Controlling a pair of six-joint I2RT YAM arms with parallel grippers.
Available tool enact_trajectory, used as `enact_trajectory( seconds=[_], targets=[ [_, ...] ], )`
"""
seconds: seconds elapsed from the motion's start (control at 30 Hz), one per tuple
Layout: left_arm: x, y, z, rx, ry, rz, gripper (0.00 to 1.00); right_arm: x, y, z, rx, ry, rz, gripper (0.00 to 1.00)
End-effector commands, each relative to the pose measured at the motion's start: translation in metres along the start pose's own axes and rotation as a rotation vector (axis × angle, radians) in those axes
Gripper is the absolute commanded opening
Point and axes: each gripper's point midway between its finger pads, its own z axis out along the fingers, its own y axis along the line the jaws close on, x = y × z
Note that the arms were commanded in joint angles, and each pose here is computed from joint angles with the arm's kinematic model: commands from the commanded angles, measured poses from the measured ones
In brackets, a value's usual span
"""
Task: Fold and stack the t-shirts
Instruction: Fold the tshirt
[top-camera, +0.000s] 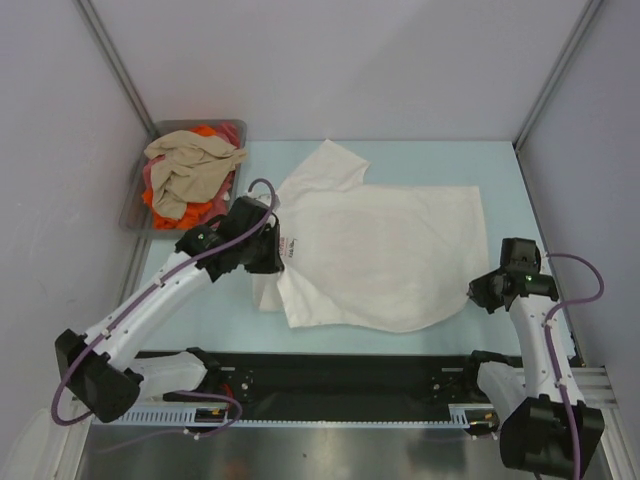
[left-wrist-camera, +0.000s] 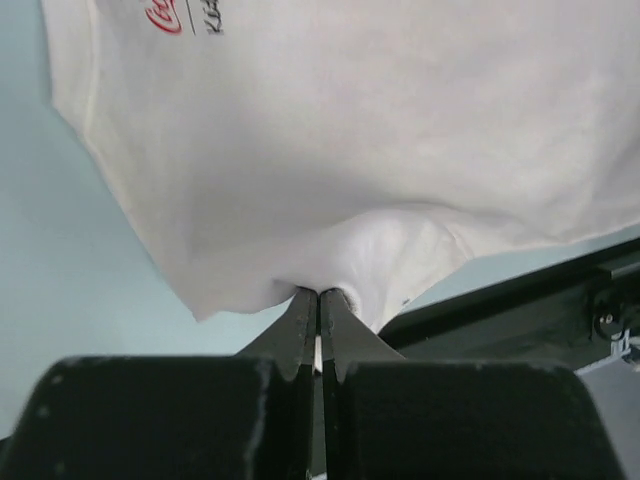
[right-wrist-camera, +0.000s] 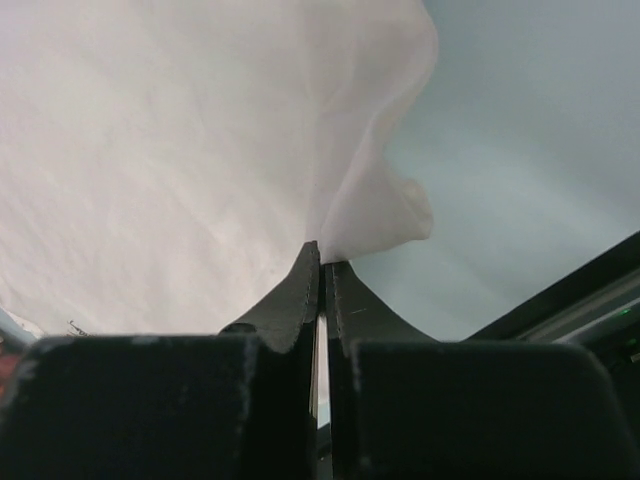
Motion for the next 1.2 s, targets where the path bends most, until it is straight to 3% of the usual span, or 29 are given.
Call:
enact_trajectory(
  seconds=[0.0, 0.53, 1.0, 1.07, 1.1, 1.17],
  targets=[
    [-0.050, -0.001, -0.001, 0.033, -0.091, 0.053, 0.00, -0.027, 0.039, -0.001, -0.090, -0.066, -0.017, 0.00],
    [-0.148, 0.039, 0.061, -0.104, -0.099, 0.004, 0.00, -0.077, 0.083, 0.045, -0.026, -0.099, -0.066, 0.00],
    [-0.183, 0.079, 0.124, -0.231, -0.004, -0.006, 0.00, -0.090, 0.110, 0.089, 0.000, -0.043, -0.071, 0.00],
    [-0.194, 0.081, 0.130, -0.218, -0.009, -0.022, 0.09, -0.086, 0.115, 0.100, -0.003, 0.008, -0.085, 0.00],
    [-0.186, 0.082, 0.148, -0.191, 0.048, -0.034, 0.25, -0.095, 0.128, 0.099, -0.020, 0.002, -0.091, 0.13],
    [-0.209, 0.084, 0.144, -0.172, 0.035, -0.071, 0.31, -0.089, 0.122, 0.113, 0.032, 0.098, -0.089, 0.40]
  ],
)
